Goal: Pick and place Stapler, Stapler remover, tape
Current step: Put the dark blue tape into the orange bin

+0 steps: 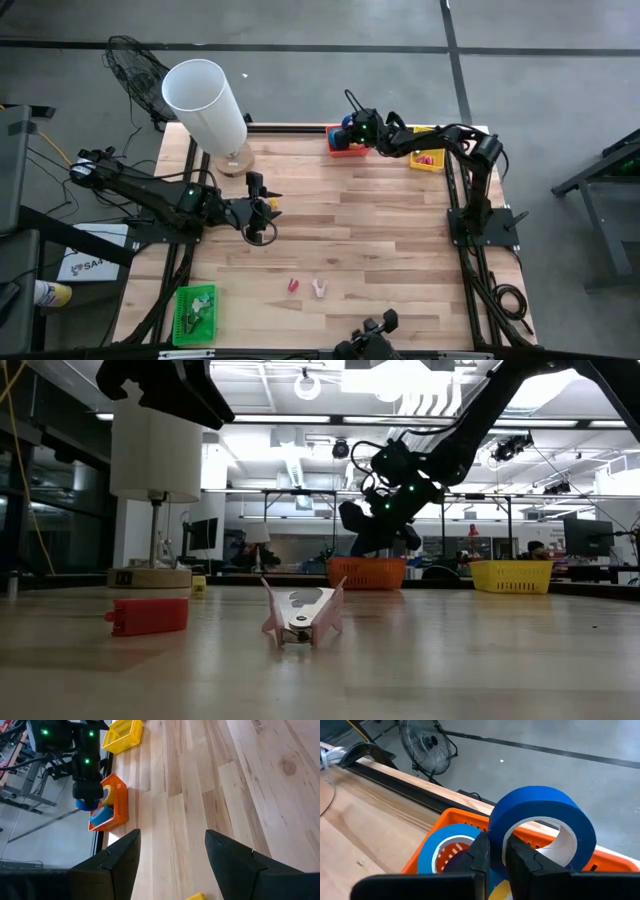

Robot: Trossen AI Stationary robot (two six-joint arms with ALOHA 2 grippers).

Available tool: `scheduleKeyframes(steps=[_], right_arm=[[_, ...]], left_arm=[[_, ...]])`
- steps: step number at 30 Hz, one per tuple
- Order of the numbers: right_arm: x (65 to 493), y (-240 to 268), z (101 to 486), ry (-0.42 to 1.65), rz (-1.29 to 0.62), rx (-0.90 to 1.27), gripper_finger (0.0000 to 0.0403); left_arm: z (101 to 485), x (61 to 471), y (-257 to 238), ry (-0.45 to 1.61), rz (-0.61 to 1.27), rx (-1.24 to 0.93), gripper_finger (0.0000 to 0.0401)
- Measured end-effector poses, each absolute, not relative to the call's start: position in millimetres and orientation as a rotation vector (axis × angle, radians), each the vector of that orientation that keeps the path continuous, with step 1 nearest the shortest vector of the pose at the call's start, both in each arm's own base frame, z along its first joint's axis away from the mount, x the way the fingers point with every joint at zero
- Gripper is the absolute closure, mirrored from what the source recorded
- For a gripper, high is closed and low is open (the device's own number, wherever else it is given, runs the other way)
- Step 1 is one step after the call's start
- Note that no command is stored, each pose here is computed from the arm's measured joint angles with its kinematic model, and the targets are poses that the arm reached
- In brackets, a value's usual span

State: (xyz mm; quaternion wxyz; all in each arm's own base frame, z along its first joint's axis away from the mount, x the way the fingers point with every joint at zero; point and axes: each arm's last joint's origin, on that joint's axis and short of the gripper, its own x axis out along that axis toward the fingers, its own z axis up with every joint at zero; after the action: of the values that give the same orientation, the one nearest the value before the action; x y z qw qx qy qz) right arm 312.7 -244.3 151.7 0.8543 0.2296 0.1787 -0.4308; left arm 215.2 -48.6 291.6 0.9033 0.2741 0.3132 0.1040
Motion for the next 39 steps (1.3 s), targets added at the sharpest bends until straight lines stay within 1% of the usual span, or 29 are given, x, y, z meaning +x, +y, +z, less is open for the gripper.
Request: scheduleKeyframes(steps=[11,20,27,35,39], right_arm=[[314,-246,154,0.343,-0.920,0.458,0.0371],[312,-242,150,0.416,-0.921,0.460,0.0368],[315,-237,149,0.449,-0.862,0.465,0.0371],[318,-234,149,0.454,-0.729,0.519,0.0371],[317,-234,148,0.459,-0.744,0.515,0.0369]], left_arm=[[291,215,-49,0.647,0.195,0.560,0.0184],[291,215,-49,0.646,0.195,0.560,0.0184],[291,215,-49,0.646,0.194,0.560,0.0184],[291,215,-49,0.653,0.189,0.561,0.0184],[291,215,-49,0.653,0.189,0.557,0.0184]])
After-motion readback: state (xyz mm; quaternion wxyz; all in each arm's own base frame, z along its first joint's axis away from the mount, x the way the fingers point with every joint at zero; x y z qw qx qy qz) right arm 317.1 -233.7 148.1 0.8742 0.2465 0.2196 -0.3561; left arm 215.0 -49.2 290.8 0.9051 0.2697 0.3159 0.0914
